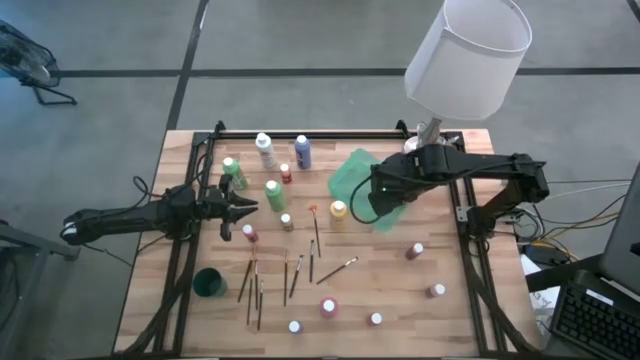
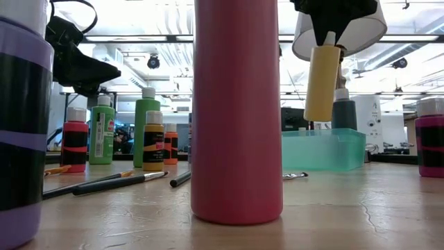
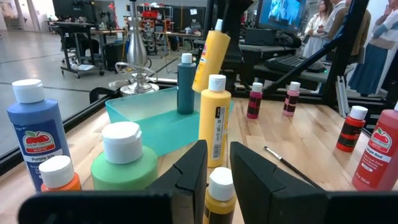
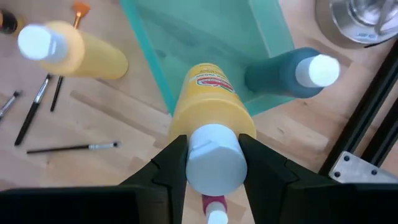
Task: Pick & Place Paint Supplies
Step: Put the big yellow paint bottle into the green bin
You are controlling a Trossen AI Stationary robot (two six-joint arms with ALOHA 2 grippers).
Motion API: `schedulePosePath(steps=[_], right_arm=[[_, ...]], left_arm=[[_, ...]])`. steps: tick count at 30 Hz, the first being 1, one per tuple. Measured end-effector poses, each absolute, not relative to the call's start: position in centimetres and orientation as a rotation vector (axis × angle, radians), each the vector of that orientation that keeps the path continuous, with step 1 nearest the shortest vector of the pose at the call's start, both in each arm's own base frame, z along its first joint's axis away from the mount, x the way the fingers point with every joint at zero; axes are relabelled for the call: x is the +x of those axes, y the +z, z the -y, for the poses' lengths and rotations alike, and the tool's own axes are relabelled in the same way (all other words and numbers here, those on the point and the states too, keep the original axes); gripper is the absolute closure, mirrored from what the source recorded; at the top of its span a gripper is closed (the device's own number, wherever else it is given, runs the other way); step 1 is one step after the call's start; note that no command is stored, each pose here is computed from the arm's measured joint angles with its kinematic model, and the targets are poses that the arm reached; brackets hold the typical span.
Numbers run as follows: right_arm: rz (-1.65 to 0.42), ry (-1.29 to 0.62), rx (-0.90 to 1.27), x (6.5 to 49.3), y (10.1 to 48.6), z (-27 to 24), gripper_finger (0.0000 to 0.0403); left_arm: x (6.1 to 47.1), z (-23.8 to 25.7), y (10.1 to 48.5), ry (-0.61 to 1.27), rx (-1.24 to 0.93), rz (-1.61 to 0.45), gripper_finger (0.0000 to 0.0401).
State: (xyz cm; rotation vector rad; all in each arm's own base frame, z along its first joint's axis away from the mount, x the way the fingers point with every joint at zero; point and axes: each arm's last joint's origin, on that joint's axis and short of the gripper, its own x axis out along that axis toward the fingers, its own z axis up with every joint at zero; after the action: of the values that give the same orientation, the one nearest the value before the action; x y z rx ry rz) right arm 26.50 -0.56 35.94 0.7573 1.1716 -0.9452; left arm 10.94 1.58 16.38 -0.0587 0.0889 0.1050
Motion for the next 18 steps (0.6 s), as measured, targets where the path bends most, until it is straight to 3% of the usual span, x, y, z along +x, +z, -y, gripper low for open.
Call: schedulePosePath(steps=[18], right_arm=[[-1.253,-1.028,0.77,26.4,32.4,2.8,0.0287]], left_arm=[[10.9,-1.6,16.4,0.105,-0.059,-0.089,0.0325]])
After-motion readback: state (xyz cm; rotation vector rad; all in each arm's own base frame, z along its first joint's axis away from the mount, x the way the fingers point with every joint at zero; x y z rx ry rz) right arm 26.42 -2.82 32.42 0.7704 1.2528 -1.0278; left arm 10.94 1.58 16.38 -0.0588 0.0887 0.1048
